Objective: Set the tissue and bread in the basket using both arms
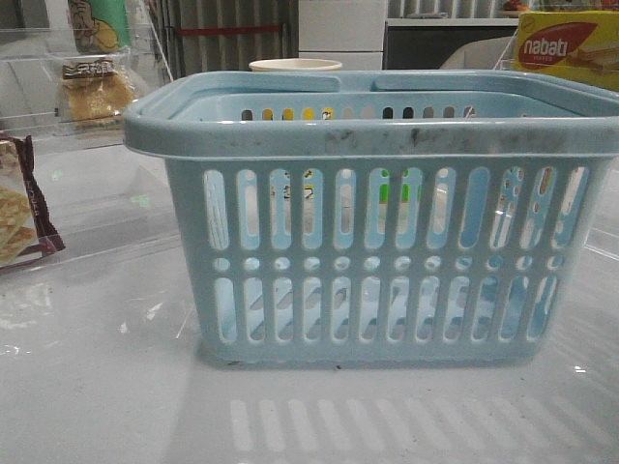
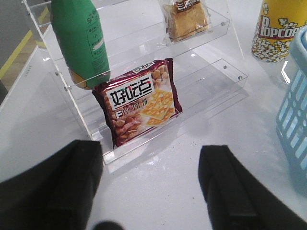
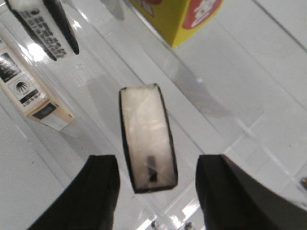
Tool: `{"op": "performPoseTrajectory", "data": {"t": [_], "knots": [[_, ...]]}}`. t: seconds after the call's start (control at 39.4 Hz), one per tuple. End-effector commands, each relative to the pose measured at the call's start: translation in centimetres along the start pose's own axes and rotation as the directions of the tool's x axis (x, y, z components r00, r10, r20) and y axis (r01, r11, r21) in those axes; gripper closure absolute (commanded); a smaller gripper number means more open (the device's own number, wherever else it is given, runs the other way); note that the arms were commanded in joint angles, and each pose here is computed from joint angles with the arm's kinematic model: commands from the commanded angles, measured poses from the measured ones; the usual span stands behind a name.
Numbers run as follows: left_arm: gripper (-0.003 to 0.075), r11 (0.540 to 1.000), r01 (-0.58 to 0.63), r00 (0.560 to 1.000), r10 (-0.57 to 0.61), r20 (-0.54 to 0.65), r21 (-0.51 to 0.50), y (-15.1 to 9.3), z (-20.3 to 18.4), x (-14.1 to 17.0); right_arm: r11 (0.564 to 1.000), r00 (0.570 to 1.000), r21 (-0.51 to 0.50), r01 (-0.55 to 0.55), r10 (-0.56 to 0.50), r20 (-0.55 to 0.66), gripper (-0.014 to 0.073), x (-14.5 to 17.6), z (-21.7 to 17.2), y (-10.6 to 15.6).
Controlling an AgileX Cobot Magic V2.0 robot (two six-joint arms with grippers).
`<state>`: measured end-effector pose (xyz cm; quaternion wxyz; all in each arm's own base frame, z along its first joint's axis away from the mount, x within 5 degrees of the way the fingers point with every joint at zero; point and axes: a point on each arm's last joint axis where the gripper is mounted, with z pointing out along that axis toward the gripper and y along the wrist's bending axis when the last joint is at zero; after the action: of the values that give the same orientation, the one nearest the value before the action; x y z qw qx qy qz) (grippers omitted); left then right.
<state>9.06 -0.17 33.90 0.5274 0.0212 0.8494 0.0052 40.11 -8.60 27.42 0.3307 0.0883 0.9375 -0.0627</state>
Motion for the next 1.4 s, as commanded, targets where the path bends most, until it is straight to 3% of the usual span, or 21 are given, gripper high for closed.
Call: {"op": "performPoseTrajectory", "data": {"t": [0.0,0.13,0.28,0.41,0.66,0.86,1.09,1.37], "knots": [[0.0227,1.000,-0.003,0.995,0.002,0.098,0.006,0.0,-0.3,-1.5,1.000,0.989,0.018,0.025,-0.027,0.147,0.0130,-2.1,-1.6,-0.5],[0.0227,1.000,-0.003,0.995,0.002,0.098,0.006,0.0,-0.3,-1.5,1.000,0.989,0.015,0.027,-0.029,0.146,0.0147,-2.0,-0.4,-0.4],[0.0227,1.000,-0.003,0.995,0.002,0.098,0.006,0.0,-0.3,-1.5,1.000,0.988,0.014,0.027,-0.029,0.152,0.0345,-2.1,-0.7,-0.3],[0.0227,1.000,-0.003,0.995,0.002,0.098,0.006,0.0,-0.3,-1.5,1.000,0.984,0.013,0.025,-0.027,0.175,0.0427,-2.5,-2.4,-0.3],[0.0227,1.000,-0.003,0.995,0.002,0.098,0.006,0.0,-0.3,-1.5,1.000,0.955,-0.002,0.029,-0.027,0.296,0.0433,-3.3,-10.7,0.3],[0.0227,1.000,-0.003,0.995,0.002,0.098,0.006,0.0,-0.3,-1.5,0.990,0.914,-0.073,0.118,-0.080,0.397,0.0433,-2.1,-19.9,3.6],[0.0227,1.000,-0.003,0.995,0.002,0.098,0.006,0.0,-0.3,-1.5,0.936,0.872,-0.182,0.301,-0.193,0.450,0.0433,0.6,-25.4,8.0],[0.0227,1.000,-0.003,0.995,0.002,0.098,0.006,0.0,-0.3,-1.5,0.813,0.844,-0.338,0.474,-0.311,0.437,0.0433,4.0,-25.0,14.5]]}}
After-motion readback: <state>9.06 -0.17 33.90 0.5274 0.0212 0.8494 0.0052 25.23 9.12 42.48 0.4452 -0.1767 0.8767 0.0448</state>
